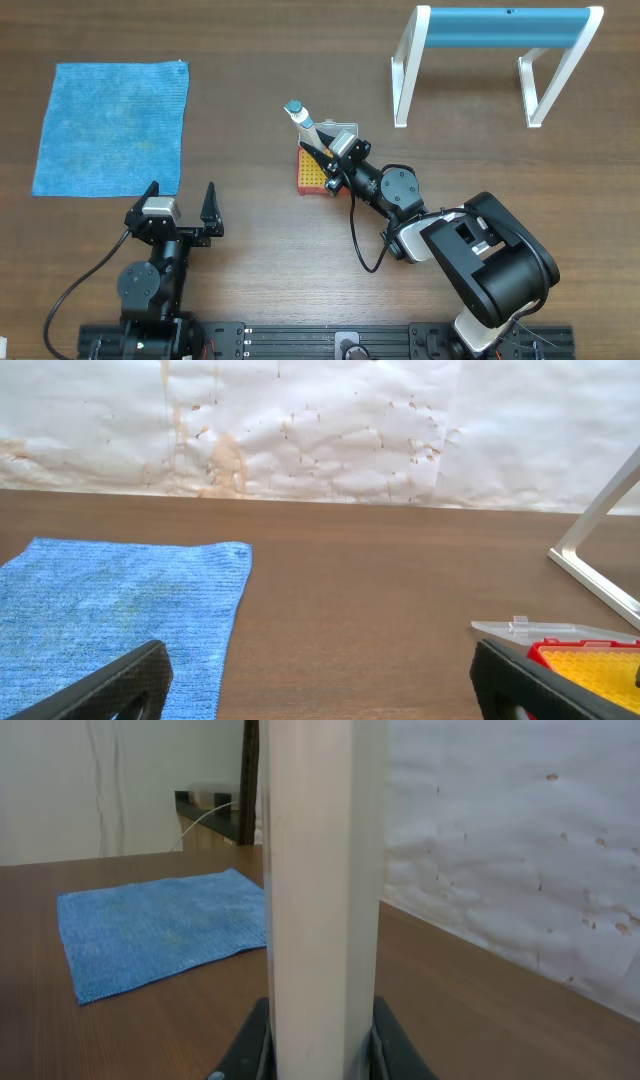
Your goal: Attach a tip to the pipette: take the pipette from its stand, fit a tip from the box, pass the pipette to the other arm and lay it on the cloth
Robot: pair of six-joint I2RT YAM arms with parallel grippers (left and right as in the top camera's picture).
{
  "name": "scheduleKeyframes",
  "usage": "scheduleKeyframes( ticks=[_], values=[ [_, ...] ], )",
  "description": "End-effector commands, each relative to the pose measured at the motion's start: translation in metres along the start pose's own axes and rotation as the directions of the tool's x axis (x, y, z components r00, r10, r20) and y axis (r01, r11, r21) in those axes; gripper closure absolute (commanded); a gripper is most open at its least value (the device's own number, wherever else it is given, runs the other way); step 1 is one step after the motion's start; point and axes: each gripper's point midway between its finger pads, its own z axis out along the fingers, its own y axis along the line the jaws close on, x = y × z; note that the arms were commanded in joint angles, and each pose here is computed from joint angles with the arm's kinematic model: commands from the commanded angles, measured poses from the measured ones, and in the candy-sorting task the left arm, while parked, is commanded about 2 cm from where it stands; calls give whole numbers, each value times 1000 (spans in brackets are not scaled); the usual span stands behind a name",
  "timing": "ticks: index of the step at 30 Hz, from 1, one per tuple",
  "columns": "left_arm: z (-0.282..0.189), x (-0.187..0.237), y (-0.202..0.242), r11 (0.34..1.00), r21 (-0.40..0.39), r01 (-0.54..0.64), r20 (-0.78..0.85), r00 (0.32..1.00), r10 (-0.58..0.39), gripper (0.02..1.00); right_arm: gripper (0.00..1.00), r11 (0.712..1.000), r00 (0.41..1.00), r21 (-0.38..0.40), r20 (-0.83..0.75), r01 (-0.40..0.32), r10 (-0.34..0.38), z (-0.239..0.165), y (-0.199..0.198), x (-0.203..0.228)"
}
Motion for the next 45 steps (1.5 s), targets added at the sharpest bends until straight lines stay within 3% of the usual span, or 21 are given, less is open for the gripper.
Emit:
scheduleKeyframes(
  ticks=[1,45],
  values=[
    [0,2,-3,1000,14,-13,-8,1000,13,53,921,1000,1000,-1,6,10,-10,1,-2,0],
    [0,2,-3,1000,14,-13,-8,1000,13,53,919,999,989,3,-138,-43,43,-20,4,54]
  ],
)
